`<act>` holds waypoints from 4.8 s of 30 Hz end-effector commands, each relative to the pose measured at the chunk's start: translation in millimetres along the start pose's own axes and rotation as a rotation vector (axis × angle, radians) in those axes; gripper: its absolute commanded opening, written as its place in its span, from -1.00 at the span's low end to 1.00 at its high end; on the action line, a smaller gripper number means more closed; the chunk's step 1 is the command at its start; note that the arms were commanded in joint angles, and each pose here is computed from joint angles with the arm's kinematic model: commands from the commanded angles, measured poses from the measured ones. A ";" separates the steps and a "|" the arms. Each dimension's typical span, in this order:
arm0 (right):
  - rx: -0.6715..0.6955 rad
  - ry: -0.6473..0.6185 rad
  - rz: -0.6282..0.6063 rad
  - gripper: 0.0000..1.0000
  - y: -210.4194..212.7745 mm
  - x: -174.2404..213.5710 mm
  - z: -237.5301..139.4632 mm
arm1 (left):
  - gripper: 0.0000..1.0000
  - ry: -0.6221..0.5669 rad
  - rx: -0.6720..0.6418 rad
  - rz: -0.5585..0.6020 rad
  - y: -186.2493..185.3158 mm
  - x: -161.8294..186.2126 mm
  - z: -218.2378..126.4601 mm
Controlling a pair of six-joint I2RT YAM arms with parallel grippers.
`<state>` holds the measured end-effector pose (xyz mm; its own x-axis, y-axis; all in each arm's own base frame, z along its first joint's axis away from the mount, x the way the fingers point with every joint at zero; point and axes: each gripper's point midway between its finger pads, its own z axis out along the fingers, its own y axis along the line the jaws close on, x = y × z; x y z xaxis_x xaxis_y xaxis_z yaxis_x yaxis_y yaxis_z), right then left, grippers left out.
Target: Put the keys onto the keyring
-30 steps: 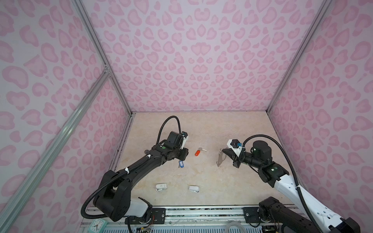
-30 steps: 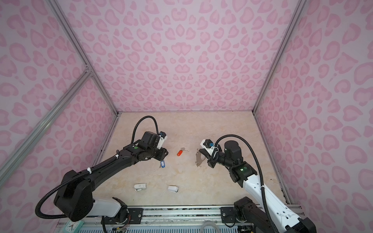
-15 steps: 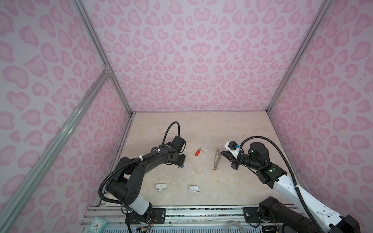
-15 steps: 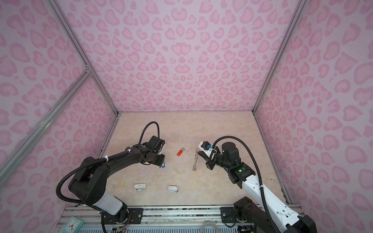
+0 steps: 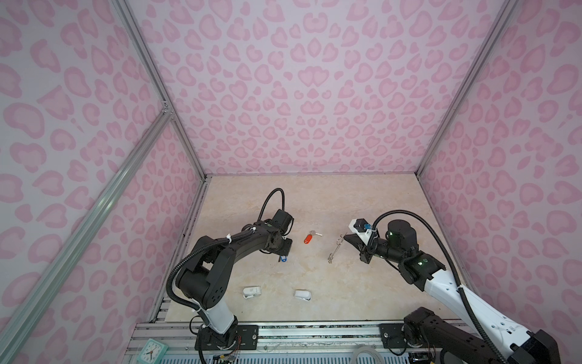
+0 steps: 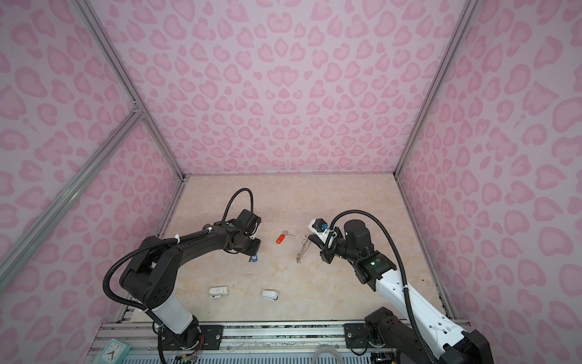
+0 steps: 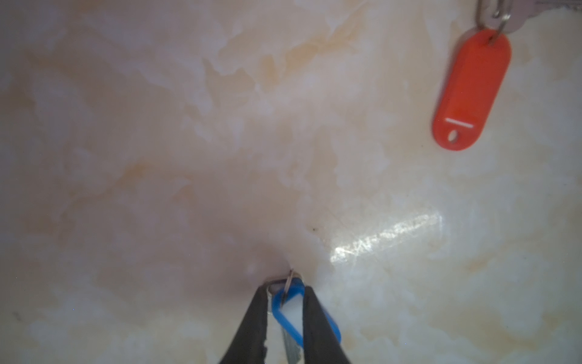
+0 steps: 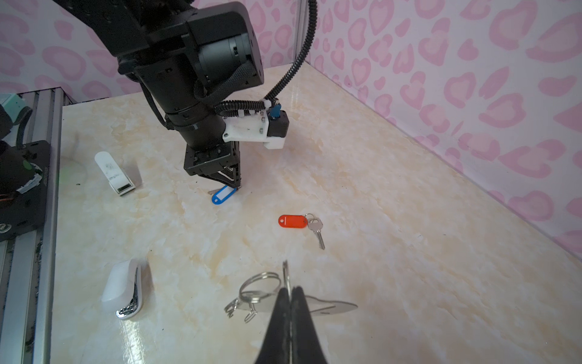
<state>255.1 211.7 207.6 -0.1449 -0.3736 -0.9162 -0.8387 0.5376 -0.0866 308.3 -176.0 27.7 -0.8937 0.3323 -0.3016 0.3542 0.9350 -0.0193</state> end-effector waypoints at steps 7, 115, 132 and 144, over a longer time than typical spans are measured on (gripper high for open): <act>-0.007 0.019 -0.016 -1.00 -0.5 0.7 2.7 | -0.65 0.017 0.004 0.012 -1.0 -0.8 5.1; 0.077 -0.229 -0.181 -1.00 16.3 -28.5 0.2 | -0.82 -0.498 0.741 0.631 -189.9 -63.2 -183.0; -0.010 -0.290 -0.192 -1.00 21.2 -34.0 -2.7 | -0.05 -0.727 0.592 0.888 -171.2 -65.0 -216.3; -0.104 -0.333 -0.223 -1.00 34.4 -39.9 -4.6 | -0.22 -0.790 0.576 1.054 -189.4 -61.5 -219.1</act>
<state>234.7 236.6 229.4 0.1470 -0.2366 -0.9604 -0.8764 0.4190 -0.2374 233.9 -340.3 253.2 0.1018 0.5108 -0.8536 0.9820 0.0855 0.1683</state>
